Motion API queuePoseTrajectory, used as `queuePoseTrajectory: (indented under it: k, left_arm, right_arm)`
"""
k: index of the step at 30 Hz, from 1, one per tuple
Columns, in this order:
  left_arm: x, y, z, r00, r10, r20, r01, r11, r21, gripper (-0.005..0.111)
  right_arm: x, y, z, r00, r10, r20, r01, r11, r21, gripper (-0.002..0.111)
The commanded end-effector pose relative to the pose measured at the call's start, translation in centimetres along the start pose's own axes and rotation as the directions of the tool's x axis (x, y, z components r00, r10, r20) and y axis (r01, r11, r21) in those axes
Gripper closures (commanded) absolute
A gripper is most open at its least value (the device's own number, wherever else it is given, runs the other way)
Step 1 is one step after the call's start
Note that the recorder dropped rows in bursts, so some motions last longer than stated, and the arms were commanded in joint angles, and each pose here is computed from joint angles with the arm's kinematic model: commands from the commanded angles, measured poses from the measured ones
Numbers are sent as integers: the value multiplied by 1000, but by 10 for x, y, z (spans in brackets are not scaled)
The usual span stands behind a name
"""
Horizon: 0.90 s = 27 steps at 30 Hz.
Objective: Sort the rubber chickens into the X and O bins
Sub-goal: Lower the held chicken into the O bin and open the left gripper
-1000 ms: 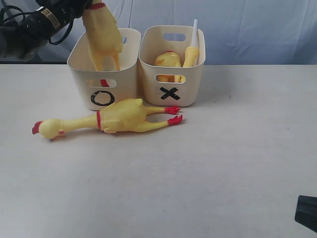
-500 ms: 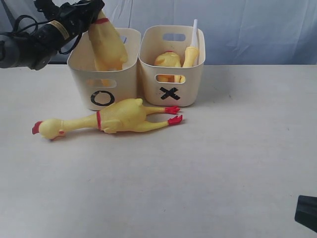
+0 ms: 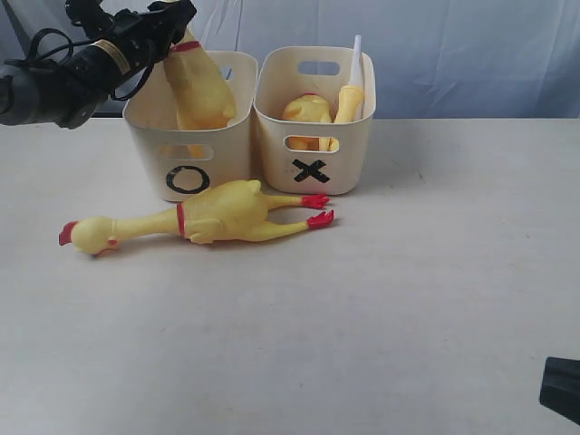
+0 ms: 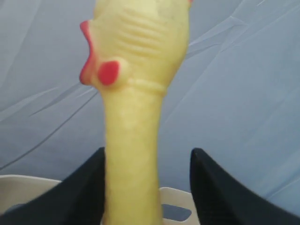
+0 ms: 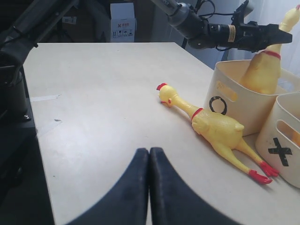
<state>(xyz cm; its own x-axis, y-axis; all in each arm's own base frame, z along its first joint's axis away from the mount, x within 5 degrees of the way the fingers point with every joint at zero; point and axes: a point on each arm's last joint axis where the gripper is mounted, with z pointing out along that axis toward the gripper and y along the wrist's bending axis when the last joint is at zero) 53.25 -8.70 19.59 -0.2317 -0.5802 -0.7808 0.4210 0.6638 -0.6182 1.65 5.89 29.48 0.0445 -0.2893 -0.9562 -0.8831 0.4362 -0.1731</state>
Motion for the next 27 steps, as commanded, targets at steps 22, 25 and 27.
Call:
queuePoseTrajectory:
  k: [22, 25, 27]
  left_arm:
    - [-16, -11, -5, 916, 337, -218, -370, 919, -133, 45]
    - [-20, -12, -8, 857, 432, -282, -483, 863, -146, 45]
    - [-21, -12, -9, 822, 476, -312, -536, 833, -141, 45]
  right_arm:
    - [1, -1, 0, 1000, 2, 5, -2, 1000, 13, 108]
    - [1, -1, 0, 1000, 2, 5, -2, 1000, 13, 108]
    - [1, -1, 0, 1000, 2, 5, -2, 1000, 13, 108]
